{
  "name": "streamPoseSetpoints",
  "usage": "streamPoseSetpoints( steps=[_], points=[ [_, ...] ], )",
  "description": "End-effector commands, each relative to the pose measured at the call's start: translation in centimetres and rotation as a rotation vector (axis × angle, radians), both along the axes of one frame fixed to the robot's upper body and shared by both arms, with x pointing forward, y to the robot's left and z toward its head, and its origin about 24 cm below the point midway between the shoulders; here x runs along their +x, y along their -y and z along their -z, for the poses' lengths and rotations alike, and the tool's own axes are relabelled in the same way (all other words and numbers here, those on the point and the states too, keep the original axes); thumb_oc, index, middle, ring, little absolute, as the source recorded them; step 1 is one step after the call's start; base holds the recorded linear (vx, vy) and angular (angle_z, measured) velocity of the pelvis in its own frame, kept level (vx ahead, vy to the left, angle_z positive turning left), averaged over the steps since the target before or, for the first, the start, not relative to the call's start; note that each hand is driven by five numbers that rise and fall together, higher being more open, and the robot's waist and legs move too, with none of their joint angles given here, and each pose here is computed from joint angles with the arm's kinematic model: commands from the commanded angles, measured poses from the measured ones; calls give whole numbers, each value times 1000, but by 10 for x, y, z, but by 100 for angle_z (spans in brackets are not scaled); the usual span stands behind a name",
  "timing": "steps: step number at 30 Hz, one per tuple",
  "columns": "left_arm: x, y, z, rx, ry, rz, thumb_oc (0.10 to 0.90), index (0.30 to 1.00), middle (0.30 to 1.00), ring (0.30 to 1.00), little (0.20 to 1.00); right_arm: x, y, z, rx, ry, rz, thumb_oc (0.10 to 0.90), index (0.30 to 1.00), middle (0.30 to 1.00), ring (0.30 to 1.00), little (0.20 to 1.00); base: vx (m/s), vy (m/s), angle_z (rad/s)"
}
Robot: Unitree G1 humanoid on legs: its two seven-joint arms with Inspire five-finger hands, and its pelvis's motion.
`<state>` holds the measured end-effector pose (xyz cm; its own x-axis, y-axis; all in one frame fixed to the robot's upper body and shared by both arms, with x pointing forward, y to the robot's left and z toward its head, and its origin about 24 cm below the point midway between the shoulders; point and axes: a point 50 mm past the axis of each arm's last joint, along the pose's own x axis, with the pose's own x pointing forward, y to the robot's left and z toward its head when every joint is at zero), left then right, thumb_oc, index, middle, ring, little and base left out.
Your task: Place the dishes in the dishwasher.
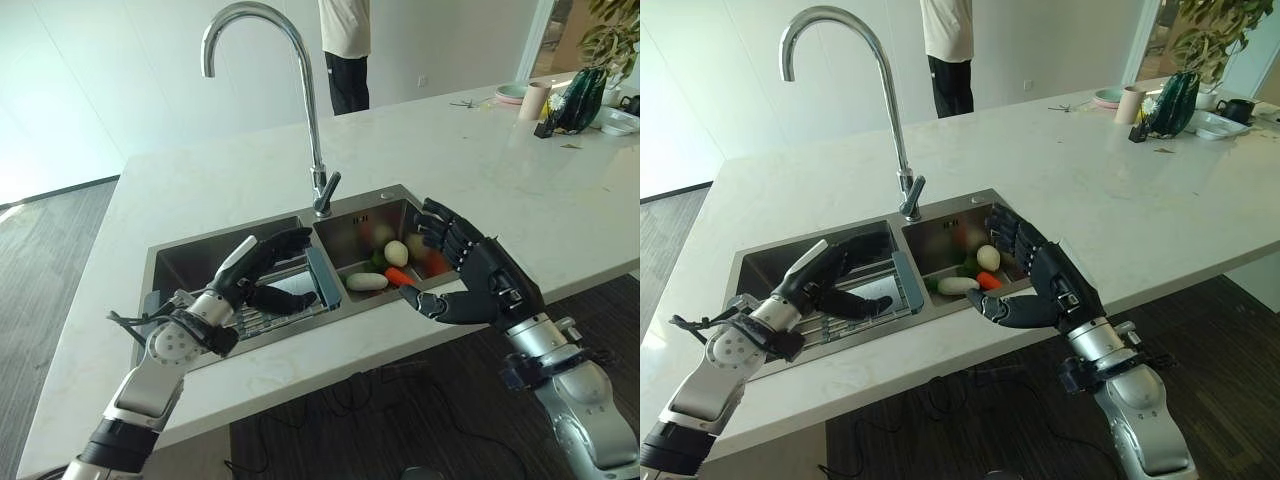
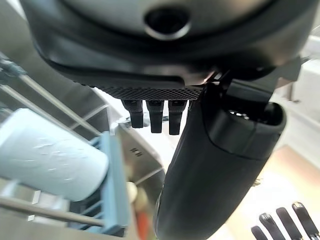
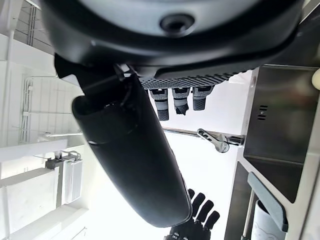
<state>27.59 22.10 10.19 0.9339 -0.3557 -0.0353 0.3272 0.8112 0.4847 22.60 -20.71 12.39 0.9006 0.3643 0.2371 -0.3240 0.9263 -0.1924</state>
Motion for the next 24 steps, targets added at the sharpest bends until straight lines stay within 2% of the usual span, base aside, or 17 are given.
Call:
streamPoseSetpoints(
  steps=[1,11,24],
  points=[
    [19,7,-62,-24,284,17,800,900,900,900,900,5,-11,-52,14,287,-63,800,900,900,900,900,3,15,-4],
    [30,-11,-47,52,237,-102,800,900,900,900,900,8,-12,-50,-9,267,-79,800,900,900,900,900,-1,17,-10],
    [36,-25,-36,120,209,-186,800,900,900,900,900,9,-12,-47,-32,241,-96,800,900,900,900,900,10,12,-7]
  ],
)
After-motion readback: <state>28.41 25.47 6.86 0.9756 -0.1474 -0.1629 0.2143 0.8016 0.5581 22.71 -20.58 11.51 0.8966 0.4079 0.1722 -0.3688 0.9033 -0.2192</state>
